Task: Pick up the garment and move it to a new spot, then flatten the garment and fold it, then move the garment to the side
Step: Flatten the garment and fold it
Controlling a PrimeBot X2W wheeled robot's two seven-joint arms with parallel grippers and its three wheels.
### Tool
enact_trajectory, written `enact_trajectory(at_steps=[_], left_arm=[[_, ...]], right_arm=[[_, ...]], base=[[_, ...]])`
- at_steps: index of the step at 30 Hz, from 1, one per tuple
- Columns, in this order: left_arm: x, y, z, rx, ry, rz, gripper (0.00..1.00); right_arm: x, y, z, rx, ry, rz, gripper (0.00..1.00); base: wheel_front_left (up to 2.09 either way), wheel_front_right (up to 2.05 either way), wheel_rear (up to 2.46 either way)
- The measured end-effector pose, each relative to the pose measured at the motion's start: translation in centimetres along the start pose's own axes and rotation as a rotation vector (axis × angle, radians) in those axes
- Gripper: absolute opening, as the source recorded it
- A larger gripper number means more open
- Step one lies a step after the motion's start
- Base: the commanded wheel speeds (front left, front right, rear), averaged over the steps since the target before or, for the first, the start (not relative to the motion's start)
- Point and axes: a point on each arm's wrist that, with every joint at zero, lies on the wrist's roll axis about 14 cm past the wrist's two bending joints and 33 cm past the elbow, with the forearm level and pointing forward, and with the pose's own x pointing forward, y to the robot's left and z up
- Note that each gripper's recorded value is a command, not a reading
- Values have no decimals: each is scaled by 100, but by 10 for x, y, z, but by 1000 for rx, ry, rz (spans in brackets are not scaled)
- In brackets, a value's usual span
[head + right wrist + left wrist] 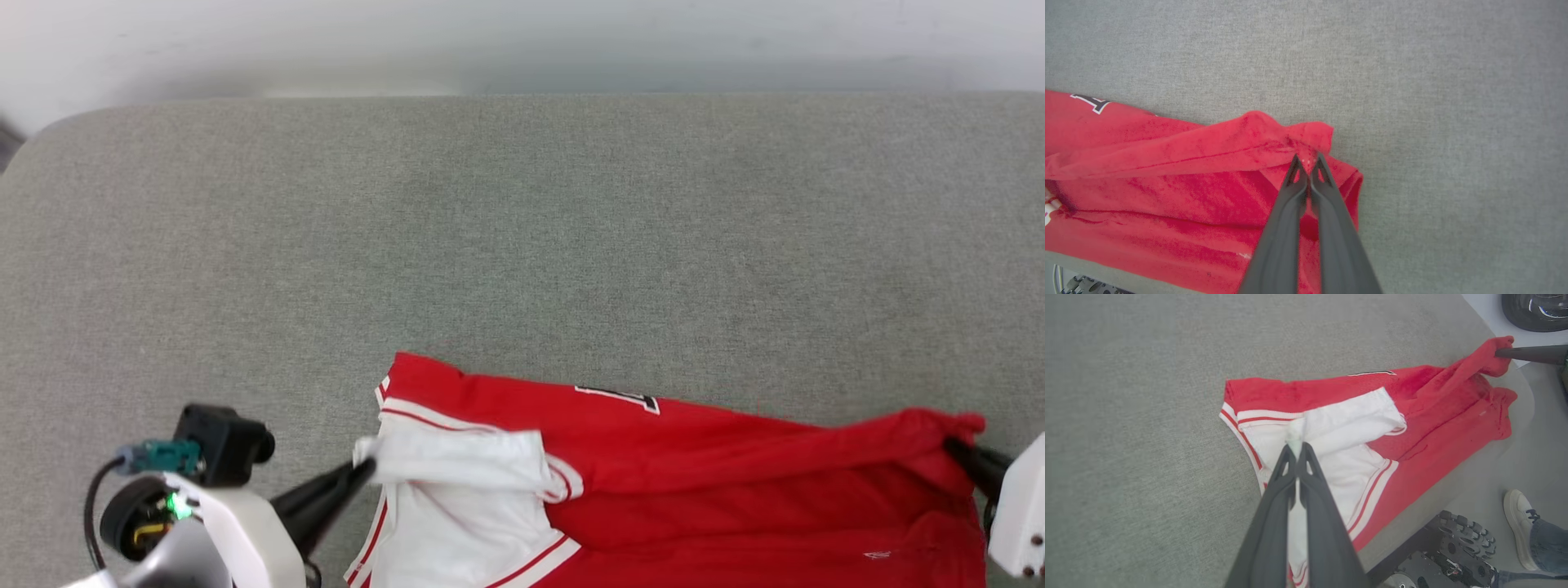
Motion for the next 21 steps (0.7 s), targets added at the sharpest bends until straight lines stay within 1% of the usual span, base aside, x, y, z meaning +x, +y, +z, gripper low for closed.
enact_trajectory(at_steps=[5,7,10,12,16,19,21], left_arm=[[-7,-4,-33,-67,79,1,0],[-9,-5,-42,-77,107,4,0],[-13,-2,-60,-83,175,16,0],[-15,-2,-72,-87,216,17,0],[-16,-1,-87,-86,267,21,0],[-14,-4,-97,-110,294,11,0],[-12,-3,-101,-91,312,9,0]], right_arm=[[-5,2,-26,20,55,15,0],[-8,1,-36,15,88,16,0],[-11,0,-49,-11,137,18,0],[-13,-3,-58,-52,175,11,0],[-12,-9,-71,-81,217,1,0],[-12,-13,-79,-104,242,-7,0],[-10,-13,-83,-114,249,-5,0]], base=[[0,0,0],[0,0,0],[0,0,0],[0,0,0],[0,0,0],[0,0,0],[0,0,0]])
